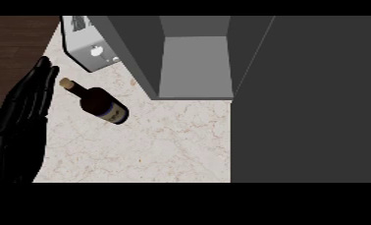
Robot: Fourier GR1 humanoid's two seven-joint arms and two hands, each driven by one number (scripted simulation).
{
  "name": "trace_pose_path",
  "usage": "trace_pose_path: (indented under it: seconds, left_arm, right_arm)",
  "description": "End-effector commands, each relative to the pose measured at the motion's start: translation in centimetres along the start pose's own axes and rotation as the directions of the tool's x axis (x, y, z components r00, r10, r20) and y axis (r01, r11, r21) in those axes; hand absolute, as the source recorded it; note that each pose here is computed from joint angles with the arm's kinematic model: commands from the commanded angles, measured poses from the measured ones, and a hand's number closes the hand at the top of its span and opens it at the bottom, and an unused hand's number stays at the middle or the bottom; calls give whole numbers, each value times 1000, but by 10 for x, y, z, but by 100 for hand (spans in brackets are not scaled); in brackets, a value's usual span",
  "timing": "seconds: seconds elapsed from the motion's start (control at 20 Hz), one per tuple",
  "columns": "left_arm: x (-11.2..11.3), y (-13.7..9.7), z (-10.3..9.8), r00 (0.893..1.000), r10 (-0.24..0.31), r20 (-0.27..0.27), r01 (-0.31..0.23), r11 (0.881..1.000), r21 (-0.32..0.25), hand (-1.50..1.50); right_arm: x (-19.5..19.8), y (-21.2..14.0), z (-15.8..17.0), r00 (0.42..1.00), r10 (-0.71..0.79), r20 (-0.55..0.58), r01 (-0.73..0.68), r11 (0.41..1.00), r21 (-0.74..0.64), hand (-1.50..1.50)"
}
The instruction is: Pick up the wine, place it into the cabinet and close the cabinet
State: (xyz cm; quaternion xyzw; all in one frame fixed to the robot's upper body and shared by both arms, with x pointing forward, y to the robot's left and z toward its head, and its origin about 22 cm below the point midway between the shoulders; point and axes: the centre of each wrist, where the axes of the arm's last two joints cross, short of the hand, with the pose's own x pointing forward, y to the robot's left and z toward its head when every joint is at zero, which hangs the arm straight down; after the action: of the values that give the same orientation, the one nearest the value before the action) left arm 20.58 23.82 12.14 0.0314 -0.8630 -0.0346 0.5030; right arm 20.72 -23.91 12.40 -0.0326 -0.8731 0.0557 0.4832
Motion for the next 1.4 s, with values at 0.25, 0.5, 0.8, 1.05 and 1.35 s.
trace_pose_path:
  seconds: [0.25,0.5,0.8,1.05,1.35]
  left_arm:
    - [1,63,-10,996,70,49,-59,977,-203,-150]
    - [10,49,-2,949,283,-139,-301,943,-138,-150]
    - [30,39,-7,940,303,-154,-323,938,-123,-150]
    - [56,49,6,944,294,-147,-313,942,-123,-150]
    - [68,39,-19,937,282,-208,-310,944,-115,-150]
  right_arm:
    - [22,7,25,997,-63,-46,64,998,13,-150]
    - [46,16,33,983,-150,-102,168,965,200,-150]
    - [102,10,8,982,-151,-116,173,963,208,-150]
    - [130,14,15,984,-134,-117,157,964,215,-150]
    - [142,8,7,985,-139,-106,161,958,238,-150]
